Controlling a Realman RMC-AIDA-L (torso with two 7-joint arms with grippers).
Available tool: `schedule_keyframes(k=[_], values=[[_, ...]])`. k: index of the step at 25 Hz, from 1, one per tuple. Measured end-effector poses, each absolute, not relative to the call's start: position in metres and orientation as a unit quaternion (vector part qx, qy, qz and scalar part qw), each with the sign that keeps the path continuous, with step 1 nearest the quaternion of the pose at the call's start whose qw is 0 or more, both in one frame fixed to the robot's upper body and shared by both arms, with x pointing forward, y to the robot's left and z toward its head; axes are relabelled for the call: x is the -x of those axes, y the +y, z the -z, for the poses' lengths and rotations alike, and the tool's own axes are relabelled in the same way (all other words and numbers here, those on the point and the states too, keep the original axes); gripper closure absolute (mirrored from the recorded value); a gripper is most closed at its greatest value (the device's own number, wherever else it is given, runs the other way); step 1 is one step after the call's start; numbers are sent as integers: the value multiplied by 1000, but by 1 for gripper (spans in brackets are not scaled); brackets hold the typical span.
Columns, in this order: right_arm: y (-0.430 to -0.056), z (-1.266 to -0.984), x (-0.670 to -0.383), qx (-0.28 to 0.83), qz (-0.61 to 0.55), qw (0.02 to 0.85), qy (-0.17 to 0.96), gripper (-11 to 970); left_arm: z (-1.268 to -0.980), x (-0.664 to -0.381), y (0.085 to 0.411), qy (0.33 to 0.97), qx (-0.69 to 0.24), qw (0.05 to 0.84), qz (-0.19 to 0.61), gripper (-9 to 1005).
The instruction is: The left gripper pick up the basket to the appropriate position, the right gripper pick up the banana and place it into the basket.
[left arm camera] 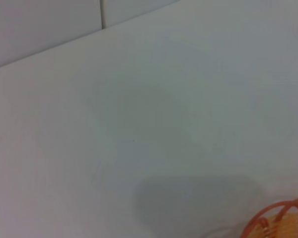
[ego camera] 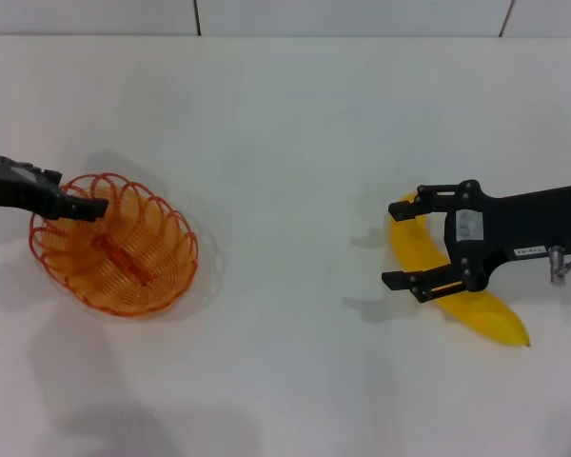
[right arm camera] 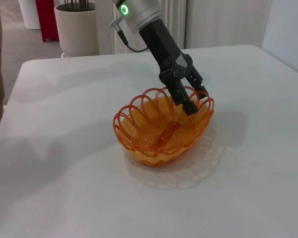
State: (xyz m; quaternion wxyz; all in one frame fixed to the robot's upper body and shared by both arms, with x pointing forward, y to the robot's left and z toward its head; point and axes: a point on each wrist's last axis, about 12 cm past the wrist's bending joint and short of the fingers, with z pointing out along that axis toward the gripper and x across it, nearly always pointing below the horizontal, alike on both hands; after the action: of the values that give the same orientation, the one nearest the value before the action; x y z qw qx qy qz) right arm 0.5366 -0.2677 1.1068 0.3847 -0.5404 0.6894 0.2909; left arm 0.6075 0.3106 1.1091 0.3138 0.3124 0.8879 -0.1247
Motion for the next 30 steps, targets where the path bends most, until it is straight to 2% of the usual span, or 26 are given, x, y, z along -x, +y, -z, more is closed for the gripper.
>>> schedule_keyframes(k=[24,30], values=[[-268,-1106,-538,533,-296,381,695,68,-1100,-609,310,885,-318,318,118,269],[-269,-1106,-538,528,-298,381,698,68,-1102,-610,308,882,-321,324,121,522]])
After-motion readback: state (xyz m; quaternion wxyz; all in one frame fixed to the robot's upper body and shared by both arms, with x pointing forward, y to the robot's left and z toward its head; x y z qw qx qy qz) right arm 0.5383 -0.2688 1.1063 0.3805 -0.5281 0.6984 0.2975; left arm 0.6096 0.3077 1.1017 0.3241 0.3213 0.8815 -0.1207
